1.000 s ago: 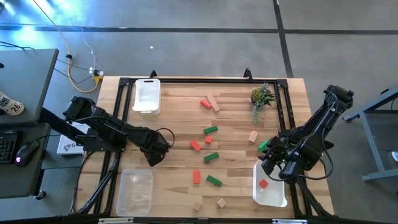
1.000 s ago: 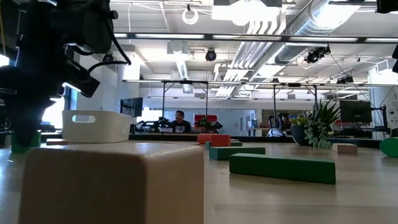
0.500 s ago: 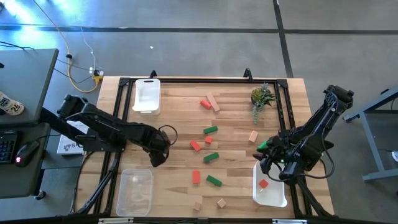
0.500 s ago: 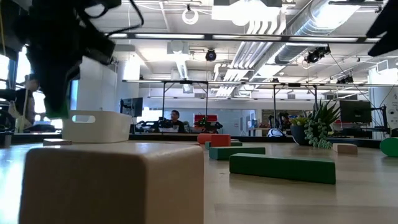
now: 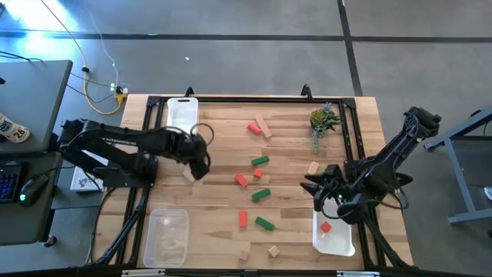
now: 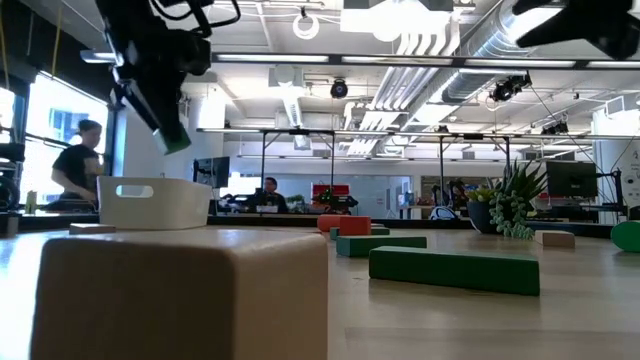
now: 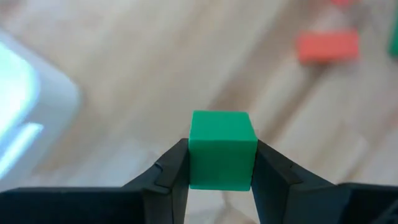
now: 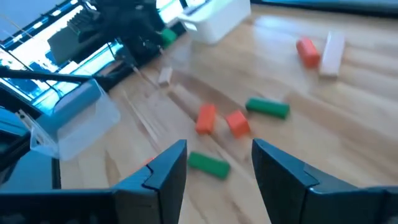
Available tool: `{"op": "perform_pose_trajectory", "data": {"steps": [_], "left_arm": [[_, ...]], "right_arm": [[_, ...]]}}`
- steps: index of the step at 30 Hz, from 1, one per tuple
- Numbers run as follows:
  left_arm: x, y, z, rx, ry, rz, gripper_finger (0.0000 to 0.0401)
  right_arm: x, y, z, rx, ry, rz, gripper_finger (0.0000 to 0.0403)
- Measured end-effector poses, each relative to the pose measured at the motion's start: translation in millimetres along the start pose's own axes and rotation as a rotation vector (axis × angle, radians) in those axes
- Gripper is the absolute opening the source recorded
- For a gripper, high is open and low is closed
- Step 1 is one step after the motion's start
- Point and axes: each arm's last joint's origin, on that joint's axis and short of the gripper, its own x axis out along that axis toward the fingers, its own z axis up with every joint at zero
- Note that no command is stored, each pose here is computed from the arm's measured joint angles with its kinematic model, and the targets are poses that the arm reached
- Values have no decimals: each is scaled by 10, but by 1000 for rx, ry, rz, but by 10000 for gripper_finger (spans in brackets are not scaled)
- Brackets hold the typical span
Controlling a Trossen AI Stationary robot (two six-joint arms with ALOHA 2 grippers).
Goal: Sort & place blocks by color
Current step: Put the green block into the top white bin
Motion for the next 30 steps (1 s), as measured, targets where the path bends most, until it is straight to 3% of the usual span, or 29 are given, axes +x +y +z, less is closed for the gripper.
{"op": "perform_pose_trajectory", "data": {"steps": [11, 20, 30], "left_arm": [[69, 542, 281, -205, -42, 149, 114], [102, 988, 433, -319, -62, 209, 115], [100, 1348, 459, -472, -53, 242, 115]], "right_arm": [[296, 37, 276, -161, -64, -21, 167], [581, -117, 555, -231, -118, -139, 167], [899, -379, 973, -261, -154, -175, 167]]}}
